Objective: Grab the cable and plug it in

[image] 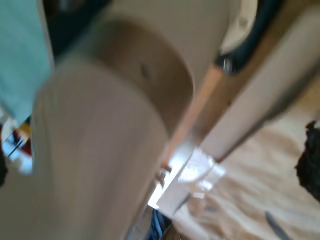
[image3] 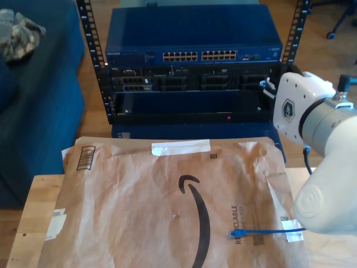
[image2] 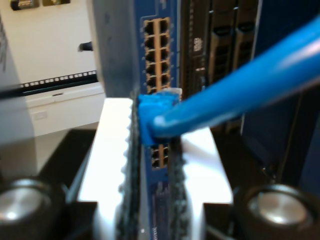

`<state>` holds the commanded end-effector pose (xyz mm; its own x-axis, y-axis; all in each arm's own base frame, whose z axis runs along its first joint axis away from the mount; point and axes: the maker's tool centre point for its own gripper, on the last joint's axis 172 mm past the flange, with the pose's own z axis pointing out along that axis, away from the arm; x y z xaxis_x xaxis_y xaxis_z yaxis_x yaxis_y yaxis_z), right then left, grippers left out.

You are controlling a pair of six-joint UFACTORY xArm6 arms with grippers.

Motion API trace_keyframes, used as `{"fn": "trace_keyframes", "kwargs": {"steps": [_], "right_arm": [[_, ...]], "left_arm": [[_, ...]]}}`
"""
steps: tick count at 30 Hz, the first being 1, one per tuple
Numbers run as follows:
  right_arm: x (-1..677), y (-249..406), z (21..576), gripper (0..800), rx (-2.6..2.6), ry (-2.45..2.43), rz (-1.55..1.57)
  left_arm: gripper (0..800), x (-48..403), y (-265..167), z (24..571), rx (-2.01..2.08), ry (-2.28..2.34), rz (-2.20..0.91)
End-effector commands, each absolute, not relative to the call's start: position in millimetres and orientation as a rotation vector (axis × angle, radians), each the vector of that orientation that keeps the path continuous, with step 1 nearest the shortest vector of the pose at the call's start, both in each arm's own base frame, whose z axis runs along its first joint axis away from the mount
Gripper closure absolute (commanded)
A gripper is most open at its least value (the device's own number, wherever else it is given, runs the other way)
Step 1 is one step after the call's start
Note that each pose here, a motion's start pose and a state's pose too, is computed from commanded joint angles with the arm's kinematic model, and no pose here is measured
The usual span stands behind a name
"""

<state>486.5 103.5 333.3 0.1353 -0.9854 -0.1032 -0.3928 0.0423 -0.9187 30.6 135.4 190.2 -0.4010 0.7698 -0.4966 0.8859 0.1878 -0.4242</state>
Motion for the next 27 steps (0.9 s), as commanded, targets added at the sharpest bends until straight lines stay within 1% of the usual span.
{"fn": "trace_keyframes", "kwargs": {"steps": [6,12,19,22,24,27], "right_arm": [[487.5,117.4,328.5,798,-1.526,1.390,-0.807],[497.0,121.5,319.8,798,-1.544,1.402,-0.800],[498.2,123.7,316.2,798,-1.552,1.404,-0.796],[498.5,123.5,313.0,798,-1.556,1.409,-0.794],[498.1,124.5,309.9,798,-1.563,1.410,-0.792],[498.2,124.5,309.1,798,-1.565,1.411,-0.791]], "left_arm": [[0,-0.5,135.3,151.7,1.632,2.275,-0.973],[0,-17.0,125.2,130.3,1.585,2.252,-0.924],[0,-22.2,123.2,122.0,1.635,2.226,-0.868],[0,-23.9,113.4,117.2,1.620,2.216,-0.887],[0,-24.3,98.2,108.0,1.605,2.198,-0.911],[0,-24.5,105.9,104.5,1.620,2.219,-0.870]]}}
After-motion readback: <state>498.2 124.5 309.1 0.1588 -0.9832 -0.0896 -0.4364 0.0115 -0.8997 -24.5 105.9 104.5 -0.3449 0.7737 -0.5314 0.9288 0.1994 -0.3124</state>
